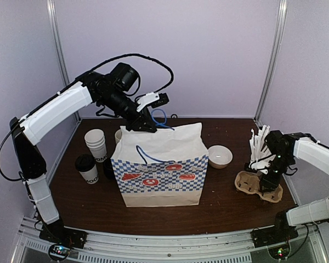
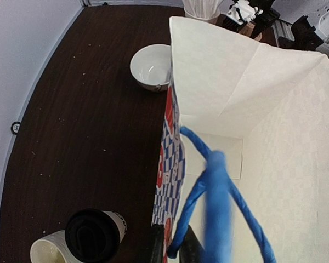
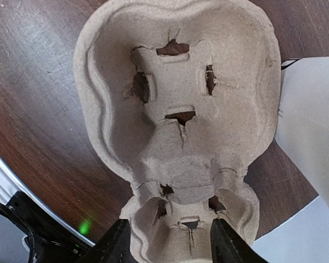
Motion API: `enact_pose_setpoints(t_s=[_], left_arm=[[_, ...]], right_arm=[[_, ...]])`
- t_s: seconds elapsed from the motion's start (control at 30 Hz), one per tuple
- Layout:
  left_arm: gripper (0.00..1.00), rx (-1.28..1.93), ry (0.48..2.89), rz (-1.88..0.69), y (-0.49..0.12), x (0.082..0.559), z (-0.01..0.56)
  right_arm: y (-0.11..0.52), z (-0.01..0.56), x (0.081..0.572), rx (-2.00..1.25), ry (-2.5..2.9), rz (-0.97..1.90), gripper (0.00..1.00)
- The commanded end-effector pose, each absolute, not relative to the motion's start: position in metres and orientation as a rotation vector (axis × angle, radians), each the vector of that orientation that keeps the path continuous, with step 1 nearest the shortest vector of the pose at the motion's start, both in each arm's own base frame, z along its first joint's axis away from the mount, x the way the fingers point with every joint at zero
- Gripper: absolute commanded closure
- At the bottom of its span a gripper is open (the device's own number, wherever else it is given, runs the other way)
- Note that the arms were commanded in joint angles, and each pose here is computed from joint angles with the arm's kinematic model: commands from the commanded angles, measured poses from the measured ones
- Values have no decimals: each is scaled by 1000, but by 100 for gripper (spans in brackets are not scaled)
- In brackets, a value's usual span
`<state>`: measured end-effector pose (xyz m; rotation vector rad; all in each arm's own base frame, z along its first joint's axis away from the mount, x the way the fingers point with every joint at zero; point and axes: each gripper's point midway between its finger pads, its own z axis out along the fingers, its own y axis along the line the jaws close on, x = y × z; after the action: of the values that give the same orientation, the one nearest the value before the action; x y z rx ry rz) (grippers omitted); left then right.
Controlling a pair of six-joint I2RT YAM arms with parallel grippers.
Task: Pack the takeout coffee
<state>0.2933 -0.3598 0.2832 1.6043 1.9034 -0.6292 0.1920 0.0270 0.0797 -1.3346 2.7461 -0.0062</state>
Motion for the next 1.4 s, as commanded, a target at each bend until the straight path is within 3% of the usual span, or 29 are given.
enact_pose_setpoints(t_s=[0.0,0.5,1.37], left_arm=[[87,1599,1873,-664,-359,285,295],[95,1608,1869,-667,-361,283,295],[95,1610,1882,-637,-359,286,290]], right_arm=[[20,71,204,-1350,2703,-88,47],[30,60,224,-1358,2667,-34,54],[39,60,212,-1361,2709,86,50]])
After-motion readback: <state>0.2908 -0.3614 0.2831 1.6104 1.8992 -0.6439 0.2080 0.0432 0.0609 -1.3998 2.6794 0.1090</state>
